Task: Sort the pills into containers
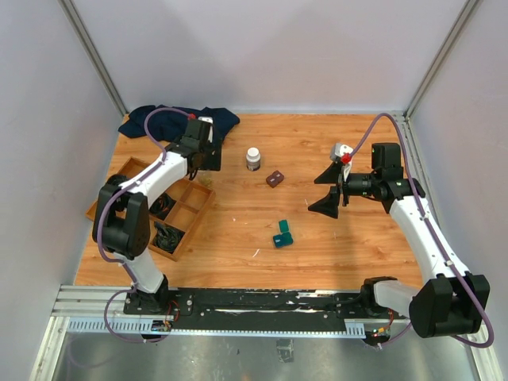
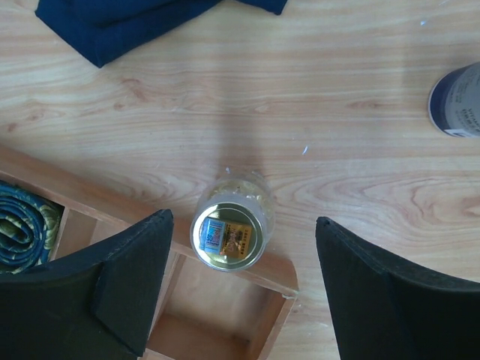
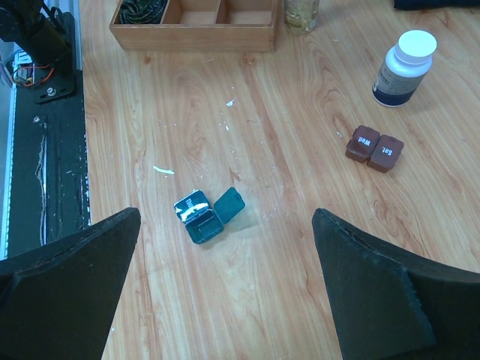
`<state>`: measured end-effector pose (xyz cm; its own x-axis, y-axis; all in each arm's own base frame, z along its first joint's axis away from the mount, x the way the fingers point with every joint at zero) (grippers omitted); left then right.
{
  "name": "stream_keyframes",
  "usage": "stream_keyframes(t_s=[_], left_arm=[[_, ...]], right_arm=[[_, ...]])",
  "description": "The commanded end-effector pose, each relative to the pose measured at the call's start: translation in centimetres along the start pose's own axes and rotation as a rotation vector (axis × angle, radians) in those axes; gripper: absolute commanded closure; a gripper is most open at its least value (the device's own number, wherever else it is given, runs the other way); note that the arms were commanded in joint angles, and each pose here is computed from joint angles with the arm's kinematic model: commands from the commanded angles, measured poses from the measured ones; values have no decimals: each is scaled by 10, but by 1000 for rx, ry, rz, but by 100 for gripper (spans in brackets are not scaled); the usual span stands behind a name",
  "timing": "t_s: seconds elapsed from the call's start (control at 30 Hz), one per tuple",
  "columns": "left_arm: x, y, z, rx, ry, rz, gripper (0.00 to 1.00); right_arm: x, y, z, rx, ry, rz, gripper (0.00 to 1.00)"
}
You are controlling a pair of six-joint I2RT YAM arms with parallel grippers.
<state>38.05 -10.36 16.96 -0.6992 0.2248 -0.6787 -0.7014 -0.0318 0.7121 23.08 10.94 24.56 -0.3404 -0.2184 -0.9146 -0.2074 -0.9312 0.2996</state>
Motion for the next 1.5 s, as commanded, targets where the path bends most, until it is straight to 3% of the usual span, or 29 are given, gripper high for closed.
stream_keyframes(t_s=[0.0,0.2,0.5,0.63,0.77,0.87,1.07,1.27,1.47], left_arm=[[-2,-3,7,-14,-10,15,21],[1,-4,7,1,-1,25,34],[8,-11,5,19,-10,70,36],[3,-8,5,35,1,54,60],[-7,2,3,69,19,21,92],[-23,27,-4,186,43,-57,99],[-37,102,-38,540,66,-256,100],[1,173,-111,966,49,-385,100],[25,212,-132,1076,145,-478,100]], right_arm=[[1,0,3,-5,11,9,1],[2,0,3,-2,11,11,1],[0,1,6,-3,21,6,0],[-1,2,8,-7,28,0,0],[-2,3,10,-6,35,-3,0],[-2,4,12,-11,49,-8,0],[-6,3,39,-219,131,-111,2],[-6,6,57,-324,194,-196,2],[-16,10,60,-299,264,-193,1]])
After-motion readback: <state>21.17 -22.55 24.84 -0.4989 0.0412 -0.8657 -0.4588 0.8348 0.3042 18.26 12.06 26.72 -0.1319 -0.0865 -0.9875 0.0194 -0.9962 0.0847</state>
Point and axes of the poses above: each gripper's point midway between its finger pads, its own y axis back along the fingers, its own z axis along the line the jaws close on, x = y × z, the point moved 7 cm from there along y, back along the fingers, and after that the axes turned 10 degrees about -y, right-handed, at the moved point
